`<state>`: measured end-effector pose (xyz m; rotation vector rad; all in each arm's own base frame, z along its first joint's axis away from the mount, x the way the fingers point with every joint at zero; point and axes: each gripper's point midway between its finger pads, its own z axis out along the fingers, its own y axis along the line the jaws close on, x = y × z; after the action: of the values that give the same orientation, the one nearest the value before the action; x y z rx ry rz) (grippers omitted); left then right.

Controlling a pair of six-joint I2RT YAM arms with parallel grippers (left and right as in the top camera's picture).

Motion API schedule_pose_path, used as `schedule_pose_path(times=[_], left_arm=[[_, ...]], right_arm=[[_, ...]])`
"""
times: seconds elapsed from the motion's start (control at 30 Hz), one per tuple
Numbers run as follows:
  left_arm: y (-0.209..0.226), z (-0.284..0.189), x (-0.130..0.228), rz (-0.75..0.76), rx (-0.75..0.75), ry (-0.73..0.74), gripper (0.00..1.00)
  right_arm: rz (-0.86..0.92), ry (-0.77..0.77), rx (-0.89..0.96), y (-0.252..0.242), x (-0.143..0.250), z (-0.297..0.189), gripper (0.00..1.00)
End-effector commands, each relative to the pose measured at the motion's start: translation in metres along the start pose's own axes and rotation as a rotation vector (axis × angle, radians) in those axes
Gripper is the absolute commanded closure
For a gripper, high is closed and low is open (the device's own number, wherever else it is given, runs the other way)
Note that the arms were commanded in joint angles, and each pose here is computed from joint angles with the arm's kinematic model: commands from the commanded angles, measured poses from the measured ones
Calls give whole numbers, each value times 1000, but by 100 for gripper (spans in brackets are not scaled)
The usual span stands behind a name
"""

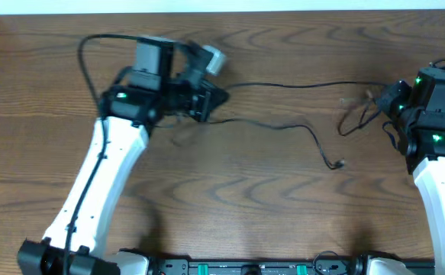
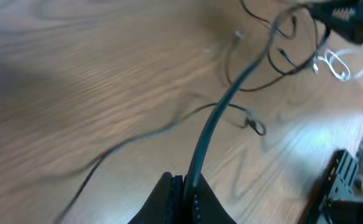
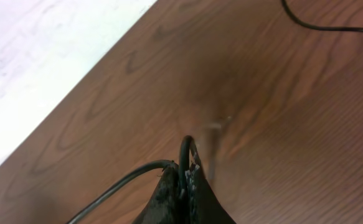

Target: Untangle cables

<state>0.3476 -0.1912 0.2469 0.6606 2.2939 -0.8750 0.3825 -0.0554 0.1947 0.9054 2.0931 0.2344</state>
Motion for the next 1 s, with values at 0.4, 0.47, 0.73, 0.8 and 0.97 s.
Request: schedule_pose_path(times=[0.4, 0.47, 0.73, 0.8, 0.97], left_arm=[[36, -49, -9, -79, -104, -101, 93], [37, -49, -9, -77, -112, -100, 93], [42, -50, -8, -79, -140, -97, 93], [38, -49, -9, -77, -117, -100, 93], [1, -52, -30, -3, 101, -180, 92]], right_arm=[[-54, 118, -144, 21, 18, 29, 55], [-54, 120, -143, 21, 18, 29, 48], [-217, 212, -278, 39, 39, 22, 22], [-276, 230, -289, 38, 45, 22, 18], [-450, 330, -364, 47, 81, 30, 7]])
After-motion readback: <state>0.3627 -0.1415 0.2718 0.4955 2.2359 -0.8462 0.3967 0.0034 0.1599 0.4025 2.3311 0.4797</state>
